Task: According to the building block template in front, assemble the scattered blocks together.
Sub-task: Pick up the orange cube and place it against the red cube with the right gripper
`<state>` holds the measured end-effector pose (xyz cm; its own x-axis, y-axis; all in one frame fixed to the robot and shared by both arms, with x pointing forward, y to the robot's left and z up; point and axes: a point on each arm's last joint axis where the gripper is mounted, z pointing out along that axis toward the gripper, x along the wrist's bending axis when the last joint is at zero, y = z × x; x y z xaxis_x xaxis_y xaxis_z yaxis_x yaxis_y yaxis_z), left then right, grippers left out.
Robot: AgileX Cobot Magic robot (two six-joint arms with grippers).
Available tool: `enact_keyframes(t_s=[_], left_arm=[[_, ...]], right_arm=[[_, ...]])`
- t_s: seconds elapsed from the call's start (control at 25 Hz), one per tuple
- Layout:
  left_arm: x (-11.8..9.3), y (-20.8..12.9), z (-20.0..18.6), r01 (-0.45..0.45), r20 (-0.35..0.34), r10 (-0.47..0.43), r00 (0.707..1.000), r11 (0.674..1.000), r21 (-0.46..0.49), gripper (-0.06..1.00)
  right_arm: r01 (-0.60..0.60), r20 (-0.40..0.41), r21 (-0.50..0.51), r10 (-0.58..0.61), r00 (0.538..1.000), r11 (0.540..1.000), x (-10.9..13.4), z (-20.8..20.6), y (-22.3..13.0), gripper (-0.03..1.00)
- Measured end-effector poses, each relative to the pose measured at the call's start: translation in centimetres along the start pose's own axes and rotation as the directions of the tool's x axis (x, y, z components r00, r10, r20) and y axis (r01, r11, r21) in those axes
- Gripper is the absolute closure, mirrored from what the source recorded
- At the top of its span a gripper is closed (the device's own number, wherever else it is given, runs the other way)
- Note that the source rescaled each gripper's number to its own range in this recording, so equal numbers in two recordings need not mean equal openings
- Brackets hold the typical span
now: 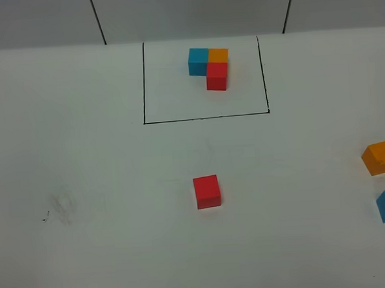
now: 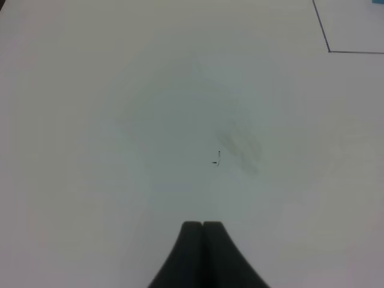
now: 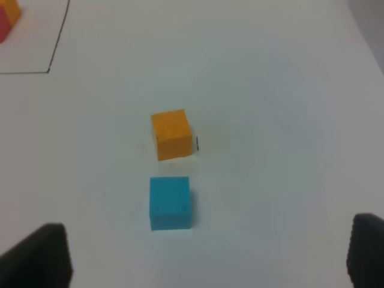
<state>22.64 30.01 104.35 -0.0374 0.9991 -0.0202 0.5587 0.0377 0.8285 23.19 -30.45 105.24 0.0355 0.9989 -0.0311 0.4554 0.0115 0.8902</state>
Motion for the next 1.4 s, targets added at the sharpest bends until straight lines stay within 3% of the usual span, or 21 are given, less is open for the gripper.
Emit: enact_keyframes(t_s=[0.2, 0.68, 0.92, 1.4], left_arm=[[0.0, 0.0, 0.0, 0.000, 0.000, 0.000, 1.000, 1.000, 0.000, 0.94], [0.0, 0.0, 0.0, 0.000, 0.000, 0.000, 1.000, 1.000, 0.000, 0.94], [0.0, 0.0, 0.0, 0.000, 0.000, 0.000, 1.000, 1.000, 0.000, 0.94], [0.0, 0.0, 0.0, 0.001, 0.002, -0.001, 1.000, 1.000, 0.000, 0.94]], right_arm=[[-0.004, -0.002, 0.000, 0.004, 1.000, 1.000, 0.0, 0.0, 0.0, 0.04], [-0.049, -0.009, -0.010, 0.049, 0.999, 0.999, 0.1, -0.3, 0.6, 0.01], [-0.015, -0.008, 0.072, 0.016, 1.000, 0.997, 0.1, 0.8, 3.3, 0.01], [0.062, -0.123, 0.234, -0.034, 0.992, 0.970, 1.6, 9.7, 8.6, 0.01]])
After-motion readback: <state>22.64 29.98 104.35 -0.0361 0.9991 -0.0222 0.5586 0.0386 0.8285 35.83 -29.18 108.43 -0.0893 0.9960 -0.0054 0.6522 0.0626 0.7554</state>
